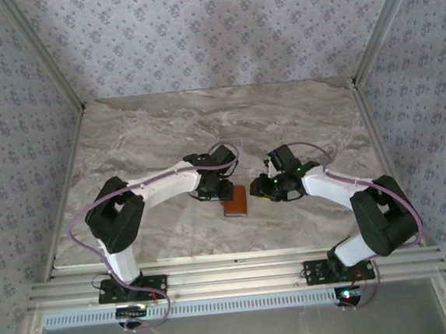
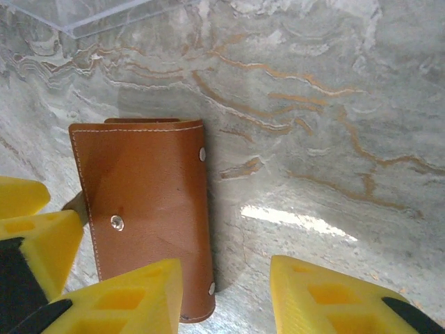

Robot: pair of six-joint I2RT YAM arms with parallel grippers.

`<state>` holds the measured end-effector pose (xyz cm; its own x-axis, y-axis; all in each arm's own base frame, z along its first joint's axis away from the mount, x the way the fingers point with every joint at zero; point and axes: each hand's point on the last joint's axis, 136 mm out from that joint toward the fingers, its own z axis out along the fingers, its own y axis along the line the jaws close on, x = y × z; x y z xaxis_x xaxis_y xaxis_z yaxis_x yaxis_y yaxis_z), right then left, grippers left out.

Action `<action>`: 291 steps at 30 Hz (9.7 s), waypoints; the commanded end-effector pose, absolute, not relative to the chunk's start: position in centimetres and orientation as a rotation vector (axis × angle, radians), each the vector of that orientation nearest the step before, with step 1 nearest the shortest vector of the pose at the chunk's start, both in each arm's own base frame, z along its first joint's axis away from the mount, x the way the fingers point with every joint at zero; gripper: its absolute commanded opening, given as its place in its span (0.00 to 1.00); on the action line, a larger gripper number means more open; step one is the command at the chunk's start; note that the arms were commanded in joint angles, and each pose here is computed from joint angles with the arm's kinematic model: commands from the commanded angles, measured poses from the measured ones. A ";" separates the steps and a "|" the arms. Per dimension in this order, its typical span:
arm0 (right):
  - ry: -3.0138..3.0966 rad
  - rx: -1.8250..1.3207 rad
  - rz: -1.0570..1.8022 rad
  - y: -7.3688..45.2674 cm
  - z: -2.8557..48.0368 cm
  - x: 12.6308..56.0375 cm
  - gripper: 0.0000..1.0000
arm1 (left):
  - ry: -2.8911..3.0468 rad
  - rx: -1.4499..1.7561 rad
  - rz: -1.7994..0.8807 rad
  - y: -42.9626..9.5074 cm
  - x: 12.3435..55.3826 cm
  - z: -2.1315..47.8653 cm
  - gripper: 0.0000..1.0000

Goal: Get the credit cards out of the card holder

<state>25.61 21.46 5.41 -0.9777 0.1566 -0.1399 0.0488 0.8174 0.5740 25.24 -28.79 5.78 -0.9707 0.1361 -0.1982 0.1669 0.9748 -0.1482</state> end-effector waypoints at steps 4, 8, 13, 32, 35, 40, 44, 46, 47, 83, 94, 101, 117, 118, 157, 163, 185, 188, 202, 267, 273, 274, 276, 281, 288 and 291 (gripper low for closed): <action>2.821 0.143 0.843 21.0 6.0 25.7 0.40 | 2.935 0.194 -0.240 -28.2 25.1 6.6 0.46; 2.828 0.134 0.834 21.0 6.1 25.6 0.40 | 2.913 0.160 -0.318 -28.1 25.4 6.7 0.40; 2.834 0.102 0.811 21.4 6.5 25.5 0.40 | 2.872 0.112 -0.570 -28.9 25.8 6.2 0.33; 2.926 -0.082 0.593 24.5 6.9 25.2 0.45 | 2.808 0.101 -0.870 -28.5 25.9 5.1 0.19; 2.949 -0.122 0.517 24.8 6.6 25.2 0.50 | 2.803 0.085 -0.909 -28.4 25.7 4.8 0.14; 2.971 -0.169 0.400 25.4 6.2 25.1 0.67 | 2.799 0.025 -0.967 -27.7 25.6 4.1 0.09; 2.973 -0.193 0.331 25.9 6.0 25.5 0.77 | 2.792 0.023 -1.006 -27.6 25.4 3.8 0.07; 2.956 -0.260 0.296 26.3 6.3 26.0 0.84 | 2.794 0.026 -1.022 -27.5 25.3 3.5 0.07; 2.959 -0.274 0.280 26.4 6.3 26.1 0.87 | 2.795 0.027 -1.032 -27.5 25.2 3.4 0.07; 2.982 -0.211 0.242 25.8 6.0 26.5 0.85 | 2.842 0.034 -0.994 -26.3 24.7 2.3 0.07; 2.991 -0.145 0.271 23.2 6.3 26.0 0.57 | 2.858 0.038 -0.909 -25.5 25.2 2.9 0.07; 2.993 -0.120 0.392 22.5 6.2 26.0 0.25 | 2.885 0.033 -0.808 -24.2 25.4 3.1 0.08; 2.934 -0.071 0.567 24.1 6.8 26.7 0.02 | 2.813 0.033 -0.602 -22.1 27.2 9.3 0.40; 2.937 -0.032 0.572 24.2 6.8 26.7 0.02 | 2.806 0.042 -0.604 -22.3 27.2 10.1 0.41; 2.952 -0.030 0.497 23.2 5.8 26.2 0.16 | 3.052 0.211 -0.308 -26.2 24.8 1.1 0.42; 2.959 -0.042 0.398 20.9 3.8 26.7 0.28 | 3.058 0.196 -0.322 -25.9 24.7 1.0 0.42; 2.878 -0.204 0.105 19.7 2.8 27.4 0.43 | 2.943 0.144 -0.521 -26.7 25.4 4.5 0.44; 2.860 -0.204 0.172 20.4 4.9 27.5 0.44 | 2.903 0.115 -0.573 -26.8 25.8 5.7 0.45; 2.847 -0.187 0.326 22.0 9.0 26.6 0.43 | 2.902 0.088 -0.611 -26.9 26.2 6.5 0.39; 2.750 -0.086 1.342 31.0 4.0 25.9 0.15 | 3.035 0.068 -0.601 -24.9 24.2 0.8 0.23; 2.726 -0.084 1.373 31.3 4.8 26.0 0.14 | 3.044 0.068 -0.597 -24.9 24.1 0.7 0.23; 2.717 -0.086 1.383 31.4 5.0 26.1 0.14 | 3.043 0.067 -0.596 -24.9 24.1 0.7 0.23; 2.705 -0.090 1.397 31.5 5.4 26.1 0.14 | 3.042 0.069 -0.595 -24.9 24.2 0.7 0.23; 2.683 -0.091 1.417 31.6 5.9 26.2 0.13 | 3.044 0.066 -0.598 -25.0 24.3 0.7 0.23; 2.678 -0.100 1.463 32.2 5.4 26.0 0.13 | 3.053 0.076 -0.598 -25.1 24.1 0.5 0.23; 2.689 -0.100 1.476 32.4 4.9 25.9 0.13 | 3.055 0.079 -0.600 -25.3 24.0 0.5 0.23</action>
